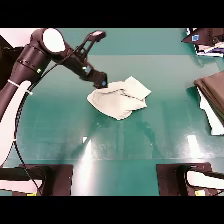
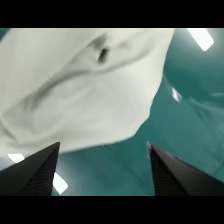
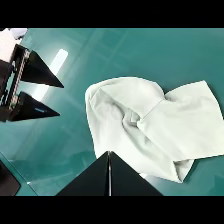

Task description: Fold the shirts.

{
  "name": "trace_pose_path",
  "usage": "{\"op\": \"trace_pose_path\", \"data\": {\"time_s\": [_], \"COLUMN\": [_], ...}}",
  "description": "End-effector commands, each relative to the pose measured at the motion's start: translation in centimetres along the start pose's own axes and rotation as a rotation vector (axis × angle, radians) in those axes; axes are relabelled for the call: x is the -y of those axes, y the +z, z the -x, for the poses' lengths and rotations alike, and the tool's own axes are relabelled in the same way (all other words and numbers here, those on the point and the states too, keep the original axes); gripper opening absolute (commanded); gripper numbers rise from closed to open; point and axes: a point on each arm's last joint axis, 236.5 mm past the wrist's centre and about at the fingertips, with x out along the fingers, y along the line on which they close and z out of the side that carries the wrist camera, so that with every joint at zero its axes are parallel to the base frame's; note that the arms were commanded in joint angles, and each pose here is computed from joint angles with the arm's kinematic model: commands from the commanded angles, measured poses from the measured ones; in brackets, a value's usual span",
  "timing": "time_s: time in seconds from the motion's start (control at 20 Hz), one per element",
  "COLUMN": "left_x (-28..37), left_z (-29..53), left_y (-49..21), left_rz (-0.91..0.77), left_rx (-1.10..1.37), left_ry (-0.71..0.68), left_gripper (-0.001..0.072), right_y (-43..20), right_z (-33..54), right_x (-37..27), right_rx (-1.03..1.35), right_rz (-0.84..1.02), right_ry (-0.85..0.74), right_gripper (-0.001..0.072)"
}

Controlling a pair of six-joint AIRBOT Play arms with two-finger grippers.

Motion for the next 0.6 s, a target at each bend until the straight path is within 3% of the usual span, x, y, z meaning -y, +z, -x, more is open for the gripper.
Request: {"op": "trace_pose_path", "data": {"time_s": [0.0, 0.2, 0.55], "left_x": [-0.9, 3.6, 5.7], "left_z": [-1.6, -8.2, -15.9], "left_y": [-3.9, -6.8, -8.9], "left_rz": [0.147, 0.296, 0.378], "left_rx": [-0.129, -0.148, -0.054], "left_ry": [-0.104, -0.295, -0.166], "left_gripper": [0.0646, 0.0646, 0.0648], "right_y": [-0.5, -2.7, -4.2], "right_z": [-0.2, -1.7, -3.2], "right_x": [0.1, 1.1, 2.2], "right_rx": [-0.016, -0.062, -0.042], "right_rz": [-0.011, -0.086, -0.169], "right_ry": [0.004, 0.018, 0.016], "right_gripper": [0.0021, 0.0021, 0.0021]}}
